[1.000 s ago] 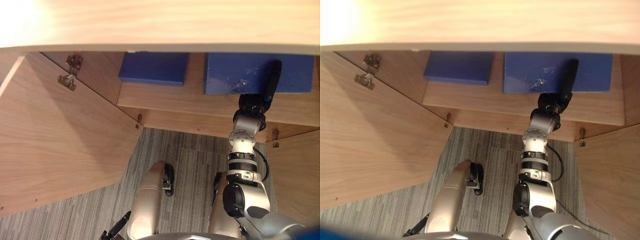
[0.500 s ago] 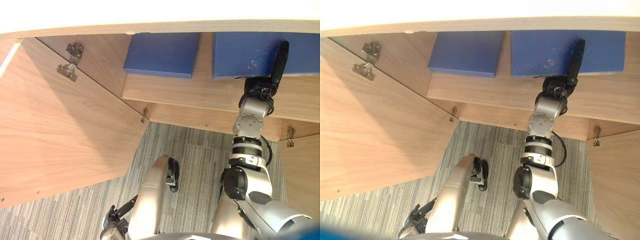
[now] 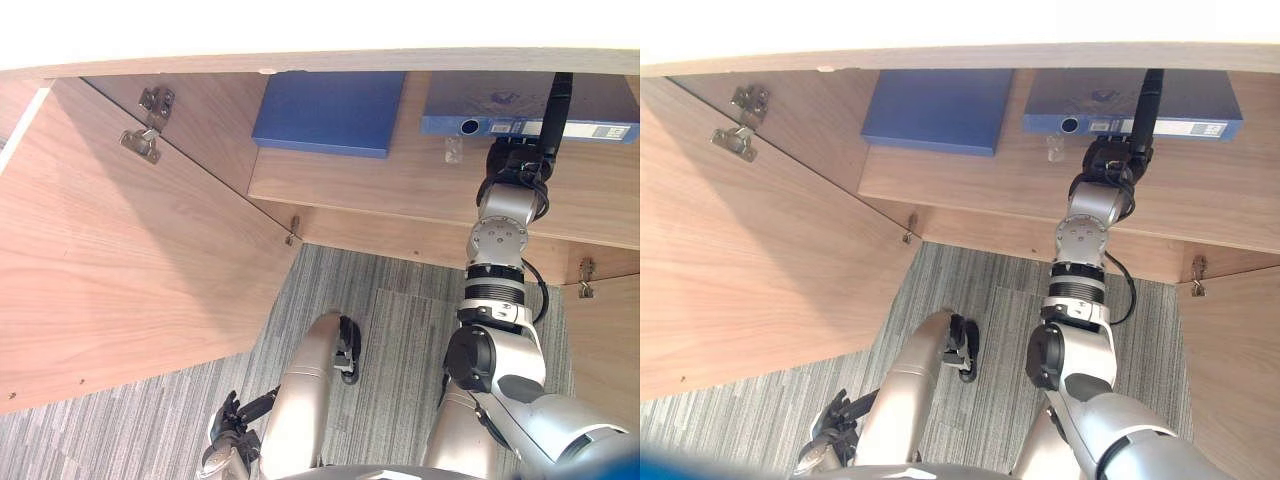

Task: Walk over to the cabinet, pick up the folder, carry it to the office cabinet, place the folder inside the office cabinet, then close the office cabinet door

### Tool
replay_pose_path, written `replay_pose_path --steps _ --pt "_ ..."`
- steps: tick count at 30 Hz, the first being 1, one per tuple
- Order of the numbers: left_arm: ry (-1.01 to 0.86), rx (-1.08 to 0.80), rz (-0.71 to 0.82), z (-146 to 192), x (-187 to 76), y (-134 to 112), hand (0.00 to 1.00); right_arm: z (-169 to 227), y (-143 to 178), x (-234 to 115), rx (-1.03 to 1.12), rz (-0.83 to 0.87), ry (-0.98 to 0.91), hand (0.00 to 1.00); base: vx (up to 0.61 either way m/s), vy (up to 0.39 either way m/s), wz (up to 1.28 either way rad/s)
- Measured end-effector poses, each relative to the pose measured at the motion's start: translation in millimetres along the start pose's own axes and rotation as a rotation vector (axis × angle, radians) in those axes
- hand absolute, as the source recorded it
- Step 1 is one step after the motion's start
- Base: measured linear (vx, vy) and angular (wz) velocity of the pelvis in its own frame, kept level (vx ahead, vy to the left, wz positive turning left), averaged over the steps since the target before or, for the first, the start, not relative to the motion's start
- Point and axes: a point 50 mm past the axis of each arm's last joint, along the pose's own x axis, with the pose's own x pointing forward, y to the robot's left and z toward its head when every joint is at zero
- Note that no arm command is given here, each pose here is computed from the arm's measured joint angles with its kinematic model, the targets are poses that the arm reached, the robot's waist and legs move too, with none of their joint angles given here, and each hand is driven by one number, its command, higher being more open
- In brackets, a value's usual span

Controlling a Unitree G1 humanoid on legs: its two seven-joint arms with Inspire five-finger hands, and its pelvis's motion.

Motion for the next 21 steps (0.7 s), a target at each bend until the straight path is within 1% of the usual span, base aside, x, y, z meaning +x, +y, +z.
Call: replay_pose_path --steps 4,6,7,8,10,12,14,17,21 --pt "0.004 0.009 0.002 -1.1 -0.3 1.8 1.00 -18.6 -4.9 1.0 -0.159 0.061 0.113 1.00 0.03 -0.034 -0.16" --pt "0.007 0.014 -0.007 -1.6 -0.1 2.6 1.00 -33.7 -13.6 -2.1 -0.361 0.127 0.203 1.00 0.04 -0.043 -0.13" --pt "0.009 0.013 -0.007 -2.0 -0.1 3.0 1.00 -37.6 -16.8 -3.0 -0.412 0.143 0.229 1.00 0.04 -0.051 -0.08" --pt "0.012 0.018 -0.005 -2.6 0.0 3.7 1.00 -46.9 -26.8 -5.9 -0.509 0.166 0.301 1.00 0.05 -0.053 -0.06" --pt "0.019 0.012 -0.003 -3.9 0.1 4.9 1.00 -54.6 -40.4 -9.8 -0.590 0.175 0.365 1.00 0.05 -0.041 -0.05" --pt "0.027 0.009 -0.012 -5.8 0.1 5.7 1.00 -55.7 -57.2 -12.1 -0.722 0.202 0.415 1.00 0.06 -0.028 -0.09" --pt "0.029 0.011 -0.015 -6.1 0.1 6.6 1.00 -57.3 -59.7 -12.4 -0.806 0.252 0.452 1.00 0.05 -0.012 -0.11" --pt "0.034 0.017 -0.028 -5.9 0.3 7.5 1.00 -49.2 -65.3 -6.4 -0.954 0.307 0.474 1.00 0.04 -0.005 -0.06" --pt "0.028 0.044 -0.043 -3.8 0.5 8.1 1.00 -44.8 -62.3 1.9 -1.124 0.360 0.484 1.00 0.01 0.000 -0.01"
